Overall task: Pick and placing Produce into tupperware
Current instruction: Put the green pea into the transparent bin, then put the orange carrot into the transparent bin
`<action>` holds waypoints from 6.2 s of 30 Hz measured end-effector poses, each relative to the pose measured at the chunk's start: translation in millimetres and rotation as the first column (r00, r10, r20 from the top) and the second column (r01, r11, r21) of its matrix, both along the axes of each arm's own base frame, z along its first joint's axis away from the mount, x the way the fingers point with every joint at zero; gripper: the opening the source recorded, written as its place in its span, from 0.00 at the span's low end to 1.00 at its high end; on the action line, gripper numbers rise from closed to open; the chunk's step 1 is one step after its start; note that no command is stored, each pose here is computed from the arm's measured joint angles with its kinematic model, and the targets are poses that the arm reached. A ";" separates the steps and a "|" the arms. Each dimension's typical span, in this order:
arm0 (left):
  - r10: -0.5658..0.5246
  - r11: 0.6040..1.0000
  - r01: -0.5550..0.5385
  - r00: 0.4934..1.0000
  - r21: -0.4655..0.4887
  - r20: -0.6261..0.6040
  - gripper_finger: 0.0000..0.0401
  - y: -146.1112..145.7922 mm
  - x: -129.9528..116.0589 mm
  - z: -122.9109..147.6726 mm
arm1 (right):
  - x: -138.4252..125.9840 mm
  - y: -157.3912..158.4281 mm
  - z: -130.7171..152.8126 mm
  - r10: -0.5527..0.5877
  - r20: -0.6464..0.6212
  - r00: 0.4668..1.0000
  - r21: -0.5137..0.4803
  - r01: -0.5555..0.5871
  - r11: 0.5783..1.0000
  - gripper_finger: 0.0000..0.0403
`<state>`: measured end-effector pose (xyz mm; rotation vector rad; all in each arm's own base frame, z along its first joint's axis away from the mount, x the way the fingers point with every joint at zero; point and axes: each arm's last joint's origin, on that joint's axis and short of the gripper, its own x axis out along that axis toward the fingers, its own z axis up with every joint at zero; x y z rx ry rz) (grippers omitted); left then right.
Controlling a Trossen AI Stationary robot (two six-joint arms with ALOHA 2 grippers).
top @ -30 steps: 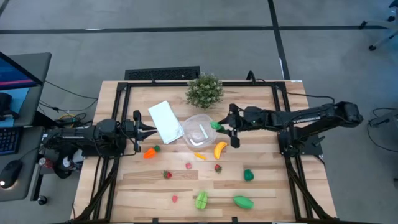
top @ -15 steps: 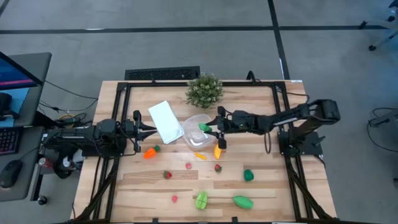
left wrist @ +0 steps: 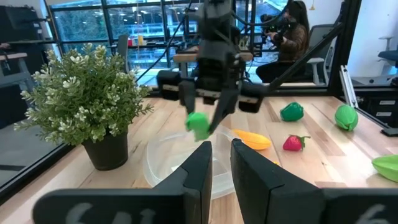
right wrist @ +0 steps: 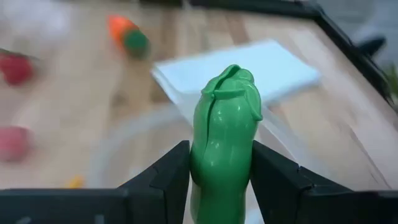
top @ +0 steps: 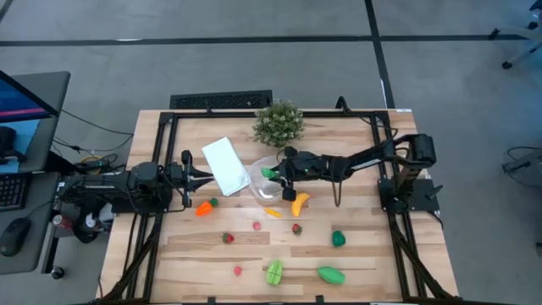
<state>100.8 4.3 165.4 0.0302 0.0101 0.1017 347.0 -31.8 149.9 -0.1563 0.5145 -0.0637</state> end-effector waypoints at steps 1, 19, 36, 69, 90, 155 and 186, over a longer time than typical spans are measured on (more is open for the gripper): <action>-0.001 1.000 0.001 1.000 0.000 0.000 0.12 0.0 0.0 -0.1 | -0.5 -1.9 -1.1 -0.015 -0.021 1.000 0.000 0.015 1.000 0.36; -0.007 1.000 0.007 1.000 0.009 -0.003 0.12 -0.2 0.0 -0.2 | -3.9 -10.4 -4.8 -0.119 -0.091 0.989 -0.002 0.119 0.993 0.37; -0.008 1.000 0.008 1.000 0.012 -0.003 0.12 -0.2 0.0 -0.1 | -5.7 -10.0 -7.3 -0.117 -0.122 0.986 -0.003 0.117 0.993 0.44; -0.198 0.955 0.150 0.964 -0.255 -0.176 0.12 -16.5 7.9 -14.3 | -108.8 110.6 118.0 0.305 -0.066 0.950 0.028 -0.304 0.952 0.43; -0.008 0.962 -0.052 0.976 -0.269 -0.216 0.28 -12.2 11.9 -17.2 | -115.7 127.6 115.5 0.303 -0.089 0.949 -0.046 -0.308 0.950 0.37; -0.144 0.841 -0.341 0.608 -0.421 -0.780 0.66 -38.0 43.7 24.0 | -117.9 127.0 113.0 0.309 -0.124 0.943 -0.057 -0.317 0.947 0.36; 0.052 0.870 -0.477 0.339 -0.124 -0.939 0.66 -64.2 72.3 7.2 | -119.2 125.9 111.0 0.289 -0.145 0.946 -0.030 -0.296 0.955 0.36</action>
